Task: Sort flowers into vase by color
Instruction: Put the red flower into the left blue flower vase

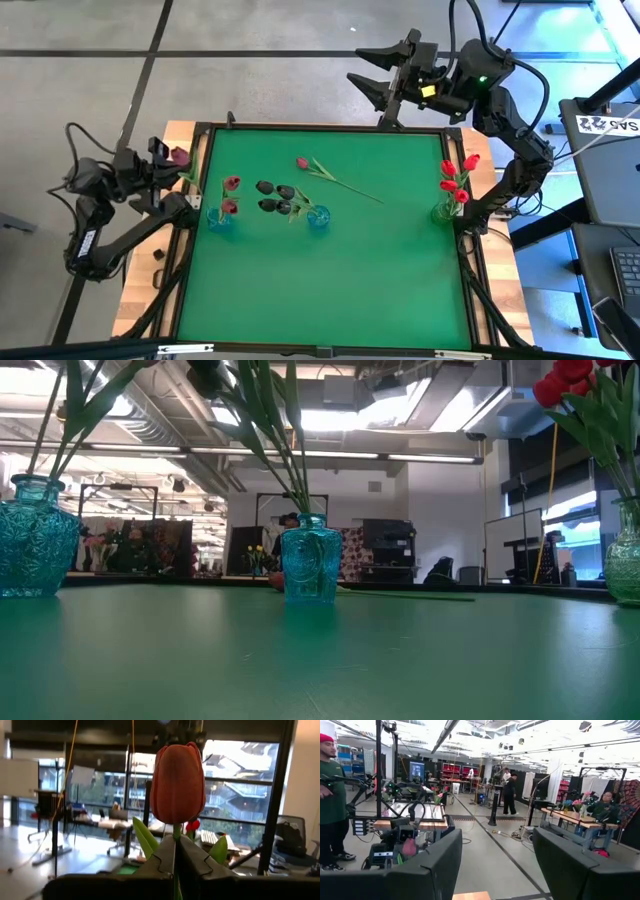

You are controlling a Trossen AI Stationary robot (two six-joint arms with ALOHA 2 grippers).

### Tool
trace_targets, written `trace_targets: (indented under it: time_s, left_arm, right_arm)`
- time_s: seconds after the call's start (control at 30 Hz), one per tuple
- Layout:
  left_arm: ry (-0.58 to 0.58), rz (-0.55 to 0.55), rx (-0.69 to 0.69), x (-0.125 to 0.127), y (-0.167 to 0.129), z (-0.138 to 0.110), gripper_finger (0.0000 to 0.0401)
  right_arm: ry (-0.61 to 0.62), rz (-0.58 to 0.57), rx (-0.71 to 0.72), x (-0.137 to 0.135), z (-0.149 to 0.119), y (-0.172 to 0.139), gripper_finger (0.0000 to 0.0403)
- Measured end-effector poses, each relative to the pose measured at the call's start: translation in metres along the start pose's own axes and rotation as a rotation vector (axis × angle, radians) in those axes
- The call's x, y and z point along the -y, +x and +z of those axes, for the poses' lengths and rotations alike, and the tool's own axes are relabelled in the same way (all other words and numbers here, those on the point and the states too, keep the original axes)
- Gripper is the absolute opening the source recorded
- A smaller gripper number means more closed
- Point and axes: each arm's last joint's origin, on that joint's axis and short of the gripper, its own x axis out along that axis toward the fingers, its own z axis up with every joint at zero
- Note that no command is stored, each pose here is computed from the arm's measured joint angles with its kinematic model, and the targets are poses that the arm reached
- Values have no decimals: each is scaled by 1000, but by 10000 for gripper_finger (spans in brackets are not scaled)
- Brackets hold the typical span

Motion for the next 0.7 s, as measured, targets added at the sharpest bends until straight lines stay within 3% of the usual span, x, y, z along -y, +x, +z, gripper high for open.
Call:
trace_targets:
  time_s: [0.3, 0.5, 0.7]
  left_arm:
    - [-58, 15, -166, -3, -2, -18, 11]
    - [-161, 83, -282, -5, -5, -30, 57]
    - [-212, 156, -376, -1, -10, -19, 112]
  right_arm:
    - [0, 23, 3, -4, 0, 0, 241]
    - [0, 22, 3, -3, 0, 0, 241]
    - [-1, 17, -11, -4, -3, 3, 241]
